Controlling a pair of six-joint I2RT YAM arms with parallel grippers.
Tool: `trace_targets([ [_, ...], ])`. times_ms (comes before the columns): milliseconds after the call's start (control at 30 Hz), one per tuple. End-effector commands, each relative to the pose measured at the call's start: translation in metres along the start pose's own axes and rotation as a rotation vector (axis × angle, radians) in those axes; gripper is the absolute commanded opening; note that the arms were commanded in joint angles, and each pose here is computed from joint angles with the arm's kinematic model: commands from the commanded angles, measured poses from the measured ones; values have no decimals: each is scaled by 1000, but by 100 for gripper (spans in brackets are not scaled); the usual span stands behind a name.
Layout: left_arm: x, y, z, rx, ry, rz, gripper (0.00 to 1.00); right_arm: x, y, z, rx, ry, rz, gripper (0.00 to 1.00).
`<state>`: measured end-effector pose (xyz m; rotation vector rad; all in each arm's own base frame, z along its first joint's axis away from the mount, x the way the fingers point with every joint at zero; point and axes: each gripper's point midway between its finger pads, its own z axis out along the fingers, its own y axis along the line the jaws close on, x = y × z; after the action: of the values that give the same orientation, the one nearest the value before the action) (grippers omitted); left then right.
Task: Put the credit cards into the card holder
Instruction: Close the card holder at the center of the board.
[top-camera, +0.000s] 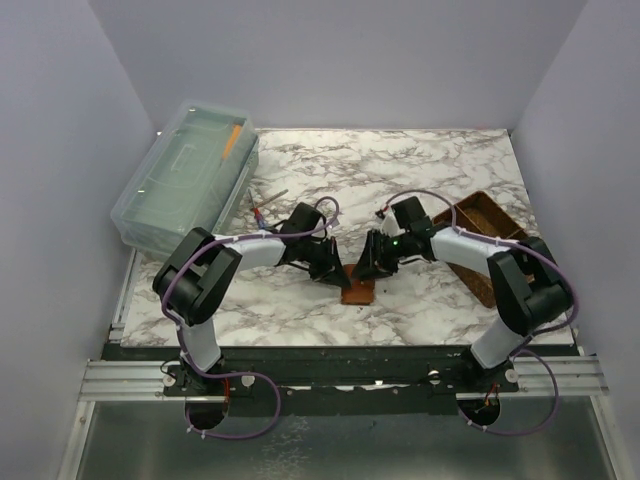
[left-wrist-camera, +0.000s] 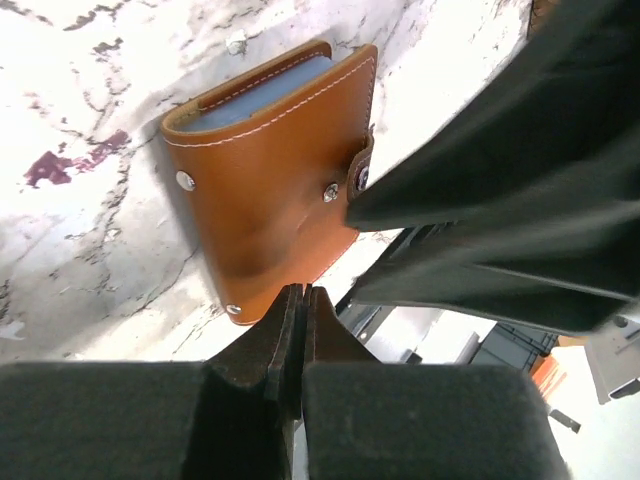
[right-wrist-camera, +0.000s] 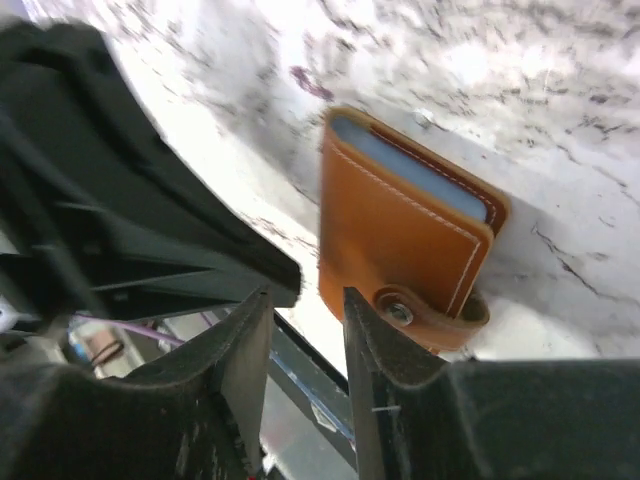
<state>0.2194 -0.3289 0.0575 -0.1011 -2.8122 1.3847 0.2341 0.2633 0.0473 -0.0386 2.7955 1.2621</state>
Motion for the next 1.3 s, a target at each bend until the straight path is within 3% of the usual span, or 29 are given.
trace_targets([
  [0,3,-5,4,-7,18,38,1,-15,25,-31,92,-92,-81,40],
  [200,-2,-22,-2,25,13,65,5,-14,40,-43,172,-170,-69,52],
  [467,-17,-11,9,-6,12,42,4,-20,0,-47,619,-351,25,44],
  [733,-18,12,23,-57,35,-5,0,-17,-9,-45,799,-346,-20,44],
  [1000,-17,22,26,-85,33,-29,0,-17,-15,-42,844,-332,-46,30],
  [1267,-15,24,26,-89,36,-34,0,-17,-15,-31,827,-301,-63,35],
])
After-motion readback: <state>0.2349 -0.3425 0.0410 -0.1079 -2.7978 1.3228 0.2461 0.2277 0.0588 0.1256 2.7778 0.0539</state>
